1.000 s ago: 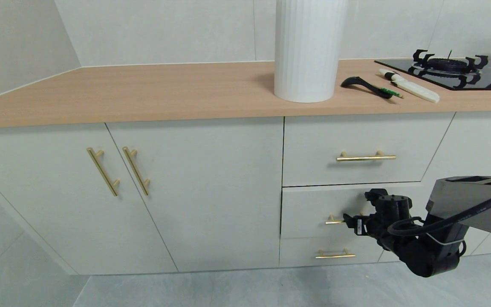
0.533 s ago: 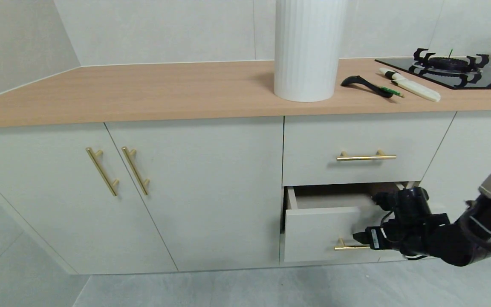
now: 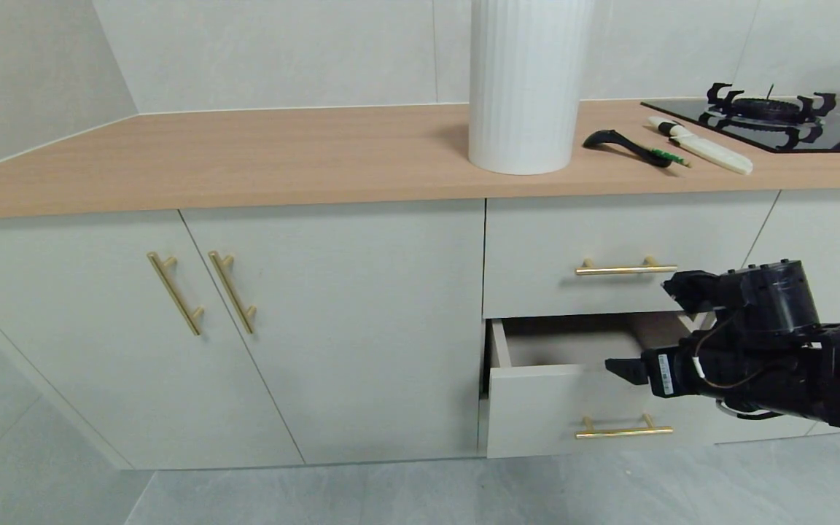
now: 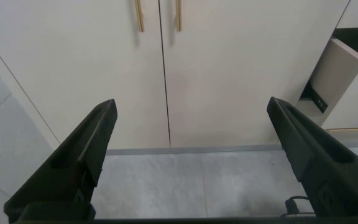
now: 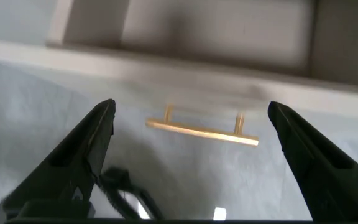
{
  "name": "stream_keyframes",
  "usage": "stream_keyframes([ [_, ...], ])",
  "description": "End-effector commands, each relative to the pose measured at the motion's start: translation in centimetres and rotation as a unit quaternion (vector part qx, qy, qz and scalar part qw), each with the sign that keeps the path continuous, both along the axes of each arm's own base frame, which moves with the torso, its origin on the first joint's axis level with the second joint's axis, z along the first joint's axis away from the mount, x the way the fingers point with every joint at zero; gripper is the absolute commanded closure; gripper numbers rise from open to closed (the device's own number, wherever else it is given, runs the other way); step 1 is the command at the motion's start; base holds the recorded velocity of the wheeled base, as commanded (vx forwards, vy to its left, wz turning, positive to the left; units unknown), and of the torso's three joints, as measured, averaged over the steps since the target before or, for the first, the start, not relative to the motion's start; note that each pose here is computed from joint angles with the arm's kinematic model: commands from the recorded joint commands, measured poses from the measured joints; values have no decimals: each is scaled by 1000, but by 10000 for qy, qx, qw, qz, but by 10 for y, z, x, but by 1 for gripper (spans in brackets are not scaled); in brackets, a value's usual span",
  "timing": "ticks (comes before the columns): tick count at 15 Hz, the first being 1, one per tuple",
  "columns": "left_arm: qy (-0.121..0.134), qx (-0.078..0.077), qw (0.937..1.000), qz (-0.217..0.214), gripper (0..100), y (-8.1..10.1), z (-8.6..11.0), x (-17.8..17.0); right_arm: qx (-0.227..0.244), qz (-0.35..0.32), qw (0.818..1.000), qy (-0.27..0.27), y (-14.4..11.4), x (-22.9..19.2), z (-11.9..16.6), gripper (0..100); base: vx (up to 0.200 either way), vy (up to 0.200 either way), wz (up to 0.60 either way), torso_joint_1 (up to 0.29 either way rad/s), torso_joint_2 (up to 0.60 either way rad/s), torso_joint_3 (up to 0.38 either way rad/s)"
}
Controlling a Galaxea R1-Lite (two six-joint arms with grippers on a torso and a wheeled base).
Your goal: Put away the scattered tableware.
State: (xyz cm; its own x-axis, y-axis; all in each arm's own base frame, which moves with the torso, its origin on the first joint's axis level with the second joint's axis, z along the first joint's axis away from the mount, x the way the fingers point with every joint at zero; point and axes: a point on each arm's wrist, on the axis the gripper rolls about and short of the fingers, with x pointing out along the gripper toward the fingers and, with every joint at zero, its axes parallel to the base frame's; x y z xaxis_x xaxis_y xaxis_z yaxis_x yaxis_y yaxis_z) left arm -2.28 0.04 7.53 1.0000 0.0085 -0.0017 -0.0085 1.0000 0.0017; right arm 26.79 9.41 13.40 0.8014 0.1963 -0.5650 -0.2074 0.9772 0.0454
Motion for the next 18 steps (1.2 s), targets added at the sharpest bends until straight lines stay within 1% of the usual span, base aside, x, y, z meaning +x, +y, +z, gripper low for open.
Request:
stream_keyframes([
  [1,-1,-1,10000,3,0,0,0,0,-54,-66,10000,-4,3,7,-9,0,0,0,0,0,0,0],
  [2,-1,-1,10000,3,0,0,0,0,-152,-209,9997,0,5,15,-21,0,0,0,0,0,0,0],
  [3,-1,-1,10000,3,0,0,0,0,-193,-271,9994,-15,6,19,-26,0,0,0,0,0,0,0],
  [4,-1,-1,10000,3,0,0,0,0,-217,-384,9990,-99,9,30,-40,0,0,0,0,0,0,0],
  [7,-1,-1,10000,3,0,0,0,0,-184,-479,9983,-275,12,44,-62,0,0,0,0,0,0,0],
  [9,-1,-1,10000,3,0,0,0,0,-239,-618,9972,-343,12,48,-68,0,0,0,0,0,0,0],
  [11,-1,-1,10000,3,0,0,0,0,-257,-606,9973,-316,12,48,-70,0,0,0,0,0,0,0],
  [18,-1,-1,10000,3,0,0,0,0,-277,-587,9975,-295,10,42,-66,0,0,0,0,0,0,0],
])
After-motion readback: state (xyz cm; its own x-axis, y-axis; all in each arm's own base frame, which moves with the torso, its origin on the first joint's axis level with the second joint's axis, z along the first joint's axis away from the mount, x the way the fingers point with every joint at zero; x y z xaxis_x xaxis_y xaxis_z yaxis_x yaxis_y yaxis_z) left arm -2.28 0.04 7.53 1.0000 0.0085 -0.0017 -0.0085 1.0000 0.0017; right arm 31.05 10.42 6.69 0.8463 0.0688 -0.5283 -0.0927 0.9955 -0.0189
